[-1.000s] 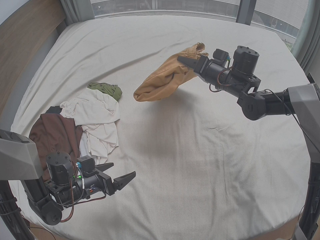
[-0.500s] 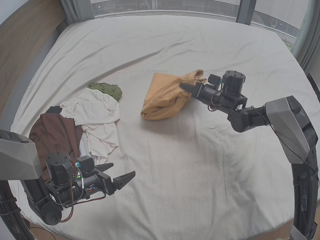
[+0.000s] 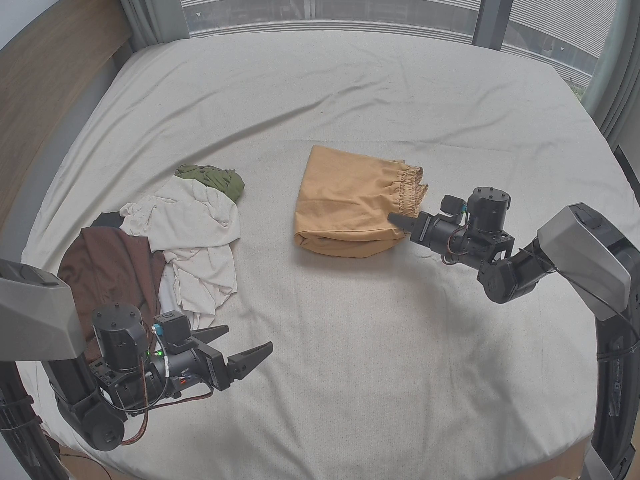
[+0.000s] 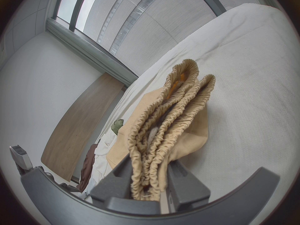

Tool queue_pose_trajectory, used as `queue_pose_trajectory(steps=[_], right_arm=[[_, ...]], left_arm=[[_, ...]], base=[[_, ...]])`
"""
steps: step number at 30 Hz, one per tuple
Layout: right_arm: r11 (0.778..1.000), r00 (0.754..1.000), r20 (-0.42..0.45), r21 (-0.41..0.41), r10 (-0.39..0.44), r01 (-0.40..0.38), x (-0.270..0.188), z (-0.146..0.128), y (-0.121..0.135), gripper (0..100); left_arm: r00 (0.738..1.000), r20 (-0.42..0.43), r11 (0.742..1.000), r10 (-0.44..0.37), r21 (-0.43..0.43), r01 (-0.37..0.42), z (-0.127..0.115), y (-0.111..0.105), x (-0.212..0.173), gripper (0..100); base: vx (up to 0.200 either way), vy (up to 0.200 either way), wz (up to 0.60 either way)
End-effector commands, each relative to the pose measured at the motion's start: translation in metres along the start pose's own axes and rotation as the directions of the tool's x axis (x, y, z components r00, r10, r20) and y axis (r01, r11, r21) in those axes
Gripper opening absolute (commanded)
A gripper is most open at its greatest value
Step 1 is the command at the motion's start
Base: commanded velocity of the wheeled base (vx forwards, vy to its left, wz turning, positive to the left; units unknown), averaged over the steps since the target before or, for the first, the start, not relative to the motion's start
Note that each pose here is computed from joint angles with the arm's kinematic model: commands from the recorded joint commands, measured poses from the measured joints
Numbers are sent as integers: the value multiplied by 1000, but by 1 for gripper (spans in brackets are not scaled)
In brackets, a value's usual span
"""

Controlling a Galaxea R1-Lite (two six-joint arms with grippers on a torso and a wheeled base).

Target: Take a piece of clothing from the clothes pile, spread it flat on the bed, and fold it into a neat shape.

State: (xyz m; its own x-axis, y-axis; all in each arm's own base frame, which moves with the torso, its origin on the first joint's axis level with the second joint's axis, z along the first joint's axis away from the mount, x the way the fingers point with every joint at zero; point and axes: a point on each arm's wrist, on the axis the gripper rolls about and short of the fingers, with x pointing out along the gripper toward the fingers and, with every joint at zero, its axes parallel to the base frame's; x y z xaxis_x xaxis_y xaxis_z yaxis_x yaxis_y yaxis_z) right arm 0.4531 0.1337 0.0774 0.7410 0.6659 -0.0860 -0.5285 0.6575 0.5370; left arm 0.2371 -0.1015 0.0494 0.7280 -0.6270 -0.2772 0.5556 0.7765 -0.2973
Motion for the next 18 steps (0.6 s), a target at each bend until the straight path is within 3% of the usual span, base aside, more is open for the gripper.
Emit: queue_pose_trajectory(steps=[1,3,4,13,18], right_arm=[[1000,1000,-12,6,-5,5,-6,-9,-1,0],[1000,1000,-13,6,-4,4,-6,-11,-1,0],[1000,1000,-13,5,-4,4,-6,-11,-1,100],[1000,999,-43,-10,-26,26,-16,-22,-1,100],[997,996,-78,-60,-43,38,-57,-25,23,100]], left_arm=[[1000,2,1000,-1,0,1,0,0,2,100],[1000,3,1000,-1,-6,1,0,0,2,100],[1000,3,1000,-1,-7,1,0,0,2,100],[1000,6,1000,0,-10,0,1,0,1,100],[1000,17,1000,-6,-5,6,4,-1,0,100]], base=[[0,0,0],[0,0,0],[0,0,0],[0,0,0],[0,0,0]])
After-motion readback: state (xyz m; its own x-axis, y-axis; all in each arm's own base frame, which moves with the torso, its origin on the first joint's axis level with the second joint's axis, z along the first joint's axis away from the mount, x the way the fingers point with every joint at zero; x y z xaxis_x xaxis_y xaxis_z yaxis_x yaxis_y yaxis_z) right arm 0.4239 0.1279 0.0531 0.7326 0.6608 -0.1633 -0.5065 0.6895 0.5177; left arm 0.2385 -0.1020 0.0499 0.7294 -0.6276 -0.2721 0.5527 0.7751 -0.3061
